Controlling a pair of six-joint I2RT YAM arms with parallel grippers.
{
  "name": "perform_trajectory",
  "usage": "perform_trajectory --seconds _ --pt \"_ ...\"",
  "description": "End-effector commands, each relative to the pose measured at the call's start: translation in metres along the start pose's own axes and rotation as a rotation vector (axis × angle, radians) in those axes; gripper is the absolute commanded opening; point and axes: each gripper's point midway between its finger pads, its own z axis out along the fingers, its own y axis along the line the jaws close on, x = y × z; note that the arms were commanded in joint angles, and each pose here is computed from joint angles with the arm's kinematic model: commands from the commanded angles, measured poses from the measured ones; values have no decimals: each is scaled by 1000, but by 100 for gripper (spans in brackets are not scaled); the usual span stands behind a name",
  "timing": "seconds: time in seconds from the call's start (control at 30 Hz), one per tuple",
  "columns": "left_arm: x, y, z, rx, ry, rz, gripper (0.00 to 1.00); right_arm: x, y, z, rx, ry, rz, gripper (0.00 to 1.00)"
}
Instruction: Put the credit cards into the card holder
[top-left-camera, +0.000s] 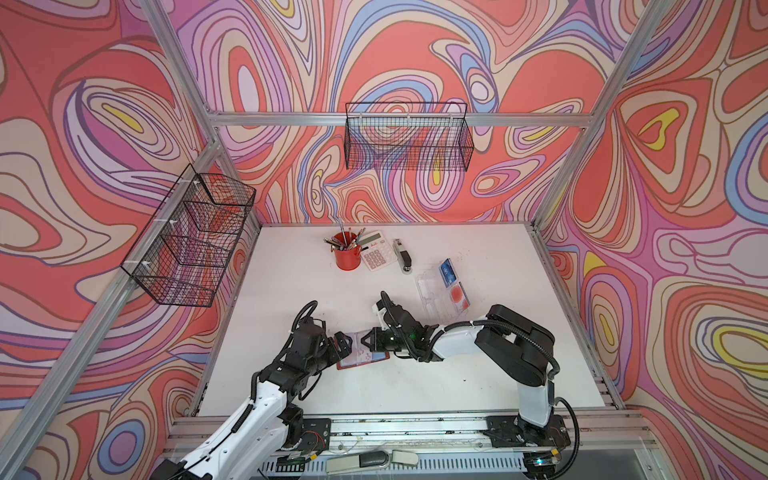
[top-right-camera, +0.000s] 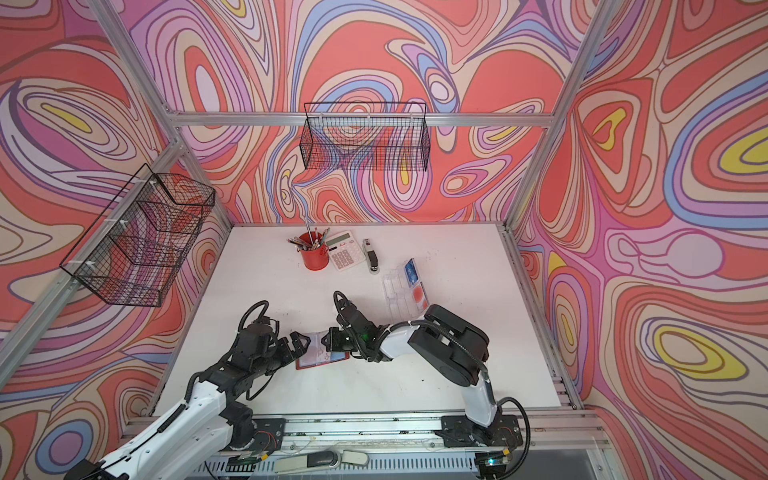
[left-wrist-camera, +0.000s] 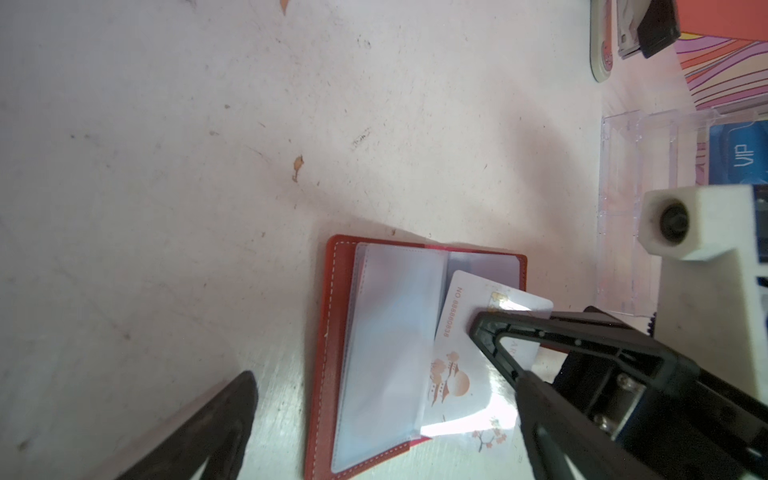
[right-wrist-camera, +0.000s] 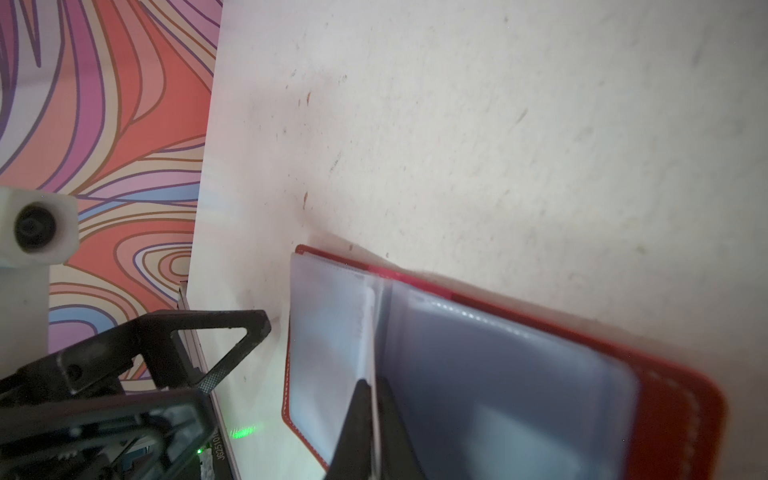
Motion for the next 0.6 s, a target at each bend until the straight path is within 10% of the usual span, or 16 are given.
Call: perform_trajectory --seconds 0.0,0.57 --pt "1 3 4 -1 -6 -20 99 14 -17 7 36 49 16 0" --pt "9 8 21 -13 38 -31 98 14 -2 11 -49 54 -8 0"
